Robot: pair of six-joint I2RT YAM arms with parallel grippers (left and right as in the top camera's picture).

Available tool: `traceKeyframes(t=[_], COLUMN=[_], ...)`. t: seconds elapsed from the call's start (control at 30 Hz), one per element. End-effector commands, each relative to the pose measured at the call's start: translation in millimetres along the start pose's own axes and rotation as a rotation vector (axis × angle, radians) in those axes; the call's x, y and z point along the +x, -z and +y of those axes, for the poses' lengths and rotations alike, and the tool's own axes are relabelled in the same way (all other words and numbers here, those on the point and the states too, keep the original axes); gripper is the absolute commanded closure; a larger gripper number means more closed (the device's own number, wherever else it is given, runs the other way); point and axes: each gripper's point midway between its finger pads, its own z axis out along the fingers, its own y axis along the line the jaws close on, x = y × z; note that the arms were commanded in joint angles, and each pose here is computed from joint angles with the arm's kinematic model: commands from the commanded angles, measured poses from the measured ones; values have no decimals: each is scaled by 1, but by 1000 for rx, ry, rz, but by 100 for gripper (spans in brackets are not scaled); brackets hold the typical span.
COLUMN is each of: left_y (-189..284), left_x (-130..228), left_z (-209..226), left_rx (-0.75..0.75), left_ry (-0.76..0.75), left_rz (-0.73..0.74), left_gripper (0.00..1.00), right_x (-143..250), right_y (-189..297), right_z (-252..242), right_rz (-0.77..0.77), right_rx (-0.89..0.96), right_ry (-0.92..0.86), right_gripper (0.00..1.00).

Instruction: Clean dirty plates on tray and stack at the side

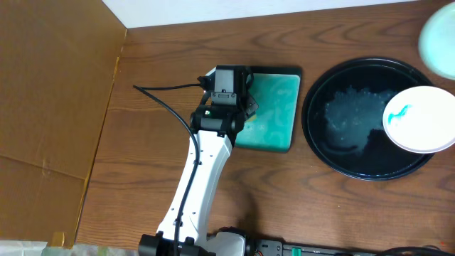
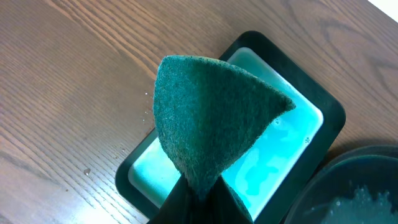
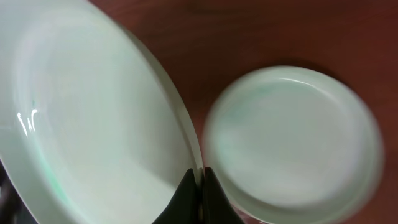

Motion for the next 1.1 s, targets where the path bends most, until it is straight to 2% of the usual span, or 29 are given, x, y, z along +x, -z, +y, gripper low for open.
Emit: traceKeyframes(t=[0.0, 0.1, 0.3, 0.37, 0.4, 0.53, 0.7, 0.77, 0.9, 0.97, 1.0, 1.03, 1.07], left_y=[-1, -1, -1, -1, -1, -1, -3, -4, -7, -10, -11, -13, -14], left_x=[0, -1, -1, 0, 0, 0, 1, 2, 4, 6, 6, 7, 8], left_z=[3, 2, 3, 3, 3, 3, 4, 4, 4, 4, 4, 4, 5], left_rx=[-9, -7, -7, -8, -8, -8, -11, -14, -20, -27, -28, -31, -34], left_ry=[12, 13, 13, 12, 12, 12, 10, 9, 7, 3, 3, 2, 0], left_rz=[-2, -5, -4, -3, -3, -3, 1, 4, 12, 21, 22, 27, 30], left_gripper=[93, 93, 93, 93, 93, 93, 93, 93, 93, 93, 93, 93, 93], right_x=[13, 35, 72, 77, 79, 75, 75, 84, 113, 143, 150, 157, 164], right_y=[-2, -12, -42, -48, -50, -49, -35, -22, -6, -1, 0, -2, -4], right_z=[-62, -106, -134, -135, -136, -137, -116, -85, -39, -6, 0, 5, 4], right_rz=[23, 38, 53, 47, 44, 33, 55, 118, 260, 378, 404, 430, 449], right_rx=[70, 170, 226, 224, 224, 225, 142, 9, -124, -159, -163, -142, -82], right_ry=[-295, -402, -437, -435, -434, -430, -433, -448, -376, -205, -159, -112, -74], right_gripper=[99, 99, 98, 92, 81, 78, 69, 59, 55, 43, 32, 1, 1])
